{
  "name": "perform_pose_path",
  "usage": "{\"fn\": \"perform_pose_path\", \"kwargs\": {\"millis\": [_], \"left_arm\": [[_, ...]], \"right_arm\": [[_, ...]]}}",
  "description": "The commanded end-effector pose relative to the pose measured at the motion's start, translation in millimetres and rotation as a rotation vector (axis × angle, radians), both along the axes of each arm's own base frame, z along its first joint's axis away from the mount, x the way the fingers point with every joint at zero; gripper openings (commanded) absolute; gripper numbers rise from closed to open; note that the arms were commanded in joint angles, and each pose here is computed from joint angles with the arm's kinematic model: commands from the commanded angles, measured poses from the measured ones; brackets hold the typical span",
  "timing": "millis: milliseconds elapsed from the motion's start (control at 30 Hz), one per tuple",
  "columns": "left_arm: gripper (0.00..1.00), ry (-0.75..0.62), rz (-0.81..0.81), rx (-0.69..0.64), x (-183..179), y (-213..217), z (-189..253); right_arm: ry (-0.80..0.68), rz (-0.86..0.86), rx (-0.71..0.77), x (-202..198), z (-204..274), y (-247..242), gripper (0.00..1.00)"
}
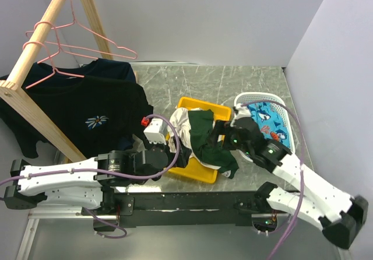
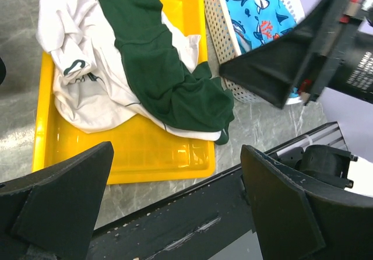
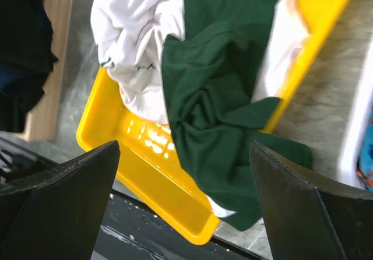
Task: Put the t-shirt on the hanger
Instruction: Pick up the T-shirt and place it in the bin.
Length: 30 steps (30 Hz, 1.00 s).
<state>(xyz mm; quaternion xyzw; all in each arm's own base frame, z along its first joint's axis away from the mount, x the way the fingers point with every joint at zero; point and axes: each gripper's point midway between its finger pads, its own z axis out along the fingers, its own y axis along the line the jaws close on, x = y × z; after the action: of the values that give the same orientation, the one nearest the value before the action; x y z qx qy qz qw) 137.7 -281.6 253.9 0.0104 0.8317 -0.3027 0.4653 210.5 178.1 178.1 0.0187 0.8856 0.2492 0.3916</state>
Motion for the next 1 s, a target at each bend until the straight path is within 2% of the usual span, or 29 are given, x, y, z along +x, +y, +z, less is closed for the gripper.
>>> {"fn": "perform_pose_path", "kwargs": {"millis": [0, 67, 267, 533, 633, 667, 733, 767, 833, 967], "left_arm": [[0.96, 0.031, -0.012, -0.001, -5, -3, -8], [0.96, 0.05, -0.02, -0.006, -8, -4, -15], [0.96, 0.074, -0.033, -0.017, -13, -1, -24], [0.96, 0.083, -0.053, -0.002, -16, -1, -31], [0.96, 0.087, -0.079, 0.005, -19, -2, -33], [0.96, 0.09, -0.084, 0.003, -20, -2, -33], [0.96, 0.096, -0.093, -0.001, -22, -3, -35], [0.96, 0.095, -0.098, -0.011, -22, -3, -33], [0.96, 0.094, -0.113, -0.018, -24, -6, -32], [0.96, 0.092, -0.135, -0.027, -25, -15, -29]], "right_arm": [[-0.064, 0.014, -0.094, 16, 14, 23, 1.0], [-0.065, 0.023, -0.132, 20, 11, 33, 1.0], [0.037, 0.045, -0.333, 35, -45, 46, 1.0], [0.139, 0.167, -0.395, 42, -101, 84, 1.0], [0.156, 0.178, -0.407, 46, -109, 90, 0.88], [0.151, 0.174, -0.405, 47, -107, 90, 0.68], [0.134, 0.155, -0.398, 53, -97, 90, 0.41], [0.12, 0.144, -0.385, 57, -88, 89, 0.2], [0.096, 0.114, -0.382, 65, -71, 84, 0.01], [-0.023, 0.018, -0.292, 81, 1, 62, 0.0]]}}
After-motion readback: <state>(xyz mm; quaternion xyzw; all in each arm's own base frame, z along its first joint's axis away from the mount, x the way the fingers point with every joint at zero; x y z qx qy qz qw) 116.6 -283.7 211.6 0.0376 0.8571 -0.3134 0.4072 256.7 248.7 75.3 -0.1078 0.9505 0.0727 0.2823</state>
